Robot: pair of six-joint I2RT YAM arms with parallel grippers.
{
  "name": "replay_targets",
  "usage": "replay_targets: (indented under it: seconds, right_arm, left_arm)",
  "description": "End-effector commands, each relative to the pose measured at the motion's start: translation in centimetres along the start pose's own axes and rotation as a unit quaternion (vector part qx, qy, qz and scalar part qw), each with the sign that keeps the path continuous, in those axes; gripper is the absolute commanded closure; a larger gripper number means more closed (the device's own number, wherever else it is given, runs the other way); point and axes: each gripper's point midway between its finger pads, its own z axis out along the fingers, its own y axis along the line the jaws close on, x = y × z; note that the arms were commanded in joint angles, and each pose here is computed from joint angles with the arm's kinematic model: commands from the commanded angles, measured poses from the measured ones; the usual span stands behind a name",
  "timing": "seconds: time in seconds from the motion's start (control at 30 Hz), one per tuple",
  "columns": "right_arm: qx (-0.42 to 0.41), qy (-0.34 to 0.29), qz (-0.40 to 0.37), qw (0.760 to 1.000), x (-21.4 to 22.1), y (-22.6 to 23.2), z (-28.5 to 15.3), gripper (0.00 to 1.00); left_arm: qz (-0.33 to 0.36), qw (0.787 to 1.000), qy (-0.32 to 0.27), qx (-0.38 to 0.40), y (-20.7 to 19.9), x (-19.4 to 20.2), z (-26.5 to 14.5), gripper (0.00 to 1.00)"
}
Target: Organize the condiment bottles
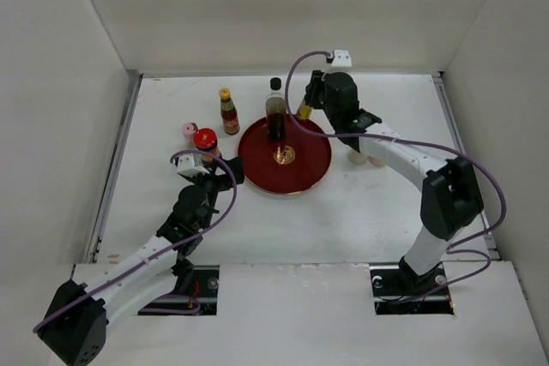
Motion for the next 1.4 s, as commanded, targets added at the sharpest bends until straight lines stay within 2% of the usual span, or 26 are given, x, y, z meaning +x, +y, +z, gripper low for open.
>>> replay_targets:
  seconds: [0.0, 0.4, 0.43, 0.53, 0.63, 0.73, 0.87, 1.03, 1.07, 1.1, 1.13, 1.2, 1.23, 1.3, 1.37]
  right_arm:
    - [-0.025, -0.016, 0.012, 0.999, 0.8, 2.9, 0.6, 0.73]
    - [0.007, 0.007, -0.048, 0.999, 5.1, 3.9, 1.8, 0.71]
    - [0.007, 0.007, -0.051, 0.999, 5.3, 4.0, 1.8, 0.68]
    - [0.003, 0.008, -0.054, 0.999, 5.9, 4.5, 1.5, 0.52]
    - [0.002, 0.011, -0.052, 0.999, 6.4, 4.7, 1.2, 0.43]
    - [0.001, 0.006, -0.038, 0.999, 5.7, 4.7, 0.3, 0.30]
    - [-0.014, -0.005, -0.014, 1.000, 3.9, 4.8, -2.0, 0.19]
    - [-0.034, -0.009, 0.023, 0.999, 2.9, 4.1, -6.3, 0.14]
    - [-0.037, -0.010, 0.028, 0.999, 3.0, 4.0, -7.0, 0.14]
    - [-0.040, -0.010, 0.034, 0.999, 3.3, 3.7, -7.8, 0.20]
    - [-0.042, -0.009, 0.040, 0.998, 3.6, 3.4, -8.7, 0.32]
    - [-0.047, -0.003, 0.056, 0.997, 4.7, 2.9, -10.1, 0.67]
    - [-0.052, -0.001, 0.066, 0.996, 5.3, 2.8, -10.9, 0.78]
    - [-0.069, 0.005, 0.073, 0.995, 6.4, 3.0, -12.2, 0.83]
    - [-0.086, 0.007, 0.075, 0.993, 7.2, 3.3, -13.3, 0.79]
  left_arm:
    - [-0.014, 1.000, -0.018, 0.007, -0.2, -0.9, 0.0, 0.14]
    - [-0.013, 1.000, -0.020, 0.006, -0.2, -1.1, 0.0, 0.14]
    - [-0.012, 1.000, -0.020, 0.006, -0.2, -1.1, 0.0, 0.14]
    - [-0.013, 1.000, -0.022, 0.003, -0.2, -1.3, 0.0, 0.14]
    - [-0.012, 1.000, -0.023, -0.002, -0.4, -2.0, 0.0, 0.15]
    - [-0.014, 1.000, -0.023, -0.008, -1.2, -3.3, 0.1, 0.15]
    - [-0.018, 1.000, -0.015, -0.018, -3.2, -5.4, 0.4, 0.18]
    - [-0.002, 0.999, -0.011, -0.038, -4.6, -8.2, 1.9, 0.34]
    - [0.002, 0.999, -0.011, -0.045, -4.7, -8.8, 2.4, 0.37]
    - [0.005, 0.998, -0.011, -0.054, -4.7, -9.2, 2.9, 0.40]
    - [0.012, 0.998, -0.011, -0.064, -4.5, -9.6, 3.5, 0.41]
    - [0.031, 0.996, -0.006, -0.088, -3.9, -10.2, 5.2, 0.40]
    - [0.043, 0.994, 0.000, -0.100, -3.6, -10.4, 6.2, 0.38]
    - [0.072, 0.989, 0.015, -0.125, -2.9, -10.5, 8.5, 0.34]
    - [0.096, 0.986, 0.042, -0.132, -2.6, -10.2, 10.8, 0.31]
